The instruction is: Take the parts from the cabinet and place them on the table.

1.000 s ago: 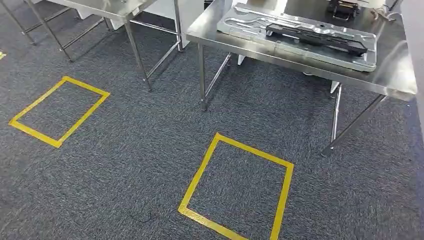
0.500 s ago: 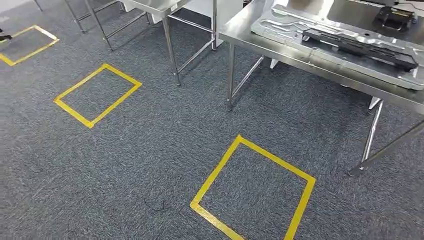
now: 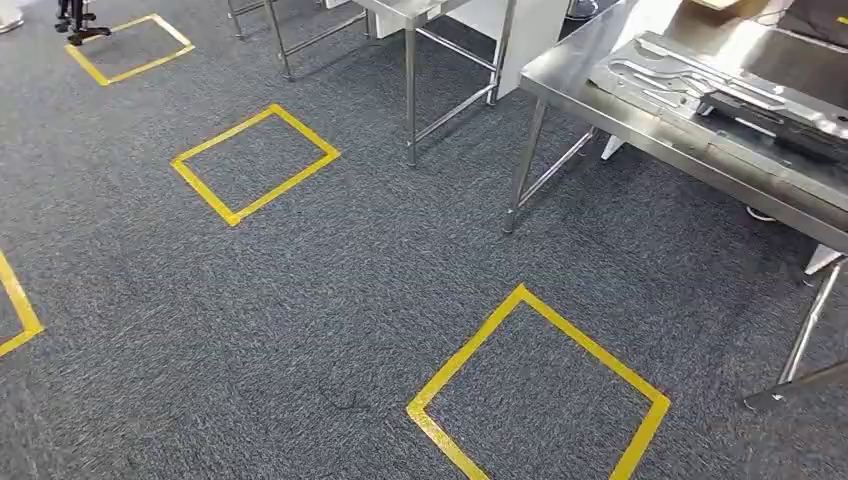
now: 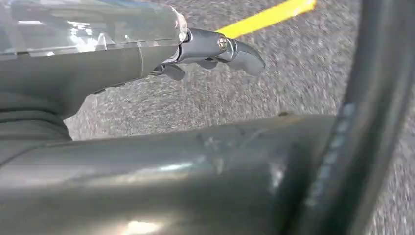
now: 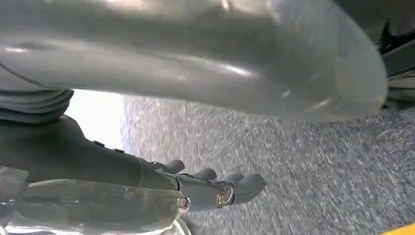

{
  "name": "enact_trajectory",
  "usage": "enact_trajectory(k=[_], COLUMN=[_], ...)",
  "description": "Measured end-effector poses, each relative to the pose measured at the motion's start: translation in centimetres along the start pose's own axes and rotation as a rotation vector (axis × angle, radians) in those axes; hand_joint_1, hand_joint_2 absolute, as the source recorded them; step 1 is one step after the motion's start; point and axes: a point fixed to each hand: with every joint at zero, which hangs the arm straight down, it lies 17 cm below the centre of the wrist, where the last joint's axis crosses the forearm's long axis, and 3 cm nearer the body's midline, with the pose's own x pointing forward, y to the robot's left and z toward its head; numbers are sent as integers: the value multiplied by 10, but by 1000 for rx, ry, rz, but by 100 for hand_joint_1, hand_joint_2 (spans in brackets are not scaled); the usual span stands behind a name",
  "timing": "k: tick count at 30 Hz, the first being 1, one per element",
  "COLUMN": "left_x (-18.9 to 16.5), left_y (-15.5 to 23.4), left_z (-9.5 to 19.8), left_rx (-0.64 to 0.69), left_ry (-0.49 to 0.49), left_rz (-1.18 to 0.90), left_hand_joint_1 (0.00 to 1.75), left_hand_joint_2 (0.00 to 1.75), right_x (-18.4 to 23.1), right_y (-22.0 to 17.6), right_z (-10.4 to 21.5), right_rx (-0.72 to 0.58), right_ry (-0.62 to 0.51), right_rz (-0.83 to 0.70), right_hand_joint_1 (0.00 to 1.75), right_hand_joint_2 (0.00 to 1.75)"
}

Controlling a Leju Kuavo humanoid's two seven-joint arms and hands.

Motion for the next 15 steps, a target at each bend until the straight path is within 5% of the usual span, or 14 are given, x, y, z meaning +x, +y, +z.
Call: enact_trajectory(k=[15], left_x=[-5], left_y=[13], left_z=[-2], left_rx=[42], left_ry=[25], left_rz=[23], left_hand_joint_1=[0], left_hand_joint_2=[0], right_x=[-6], right_y=[2], right_z=[0], right_rx=[14], right_ry=[12], right_rz=[27], right_hand_joint_1=[0], right_hand_joint_2=[0])
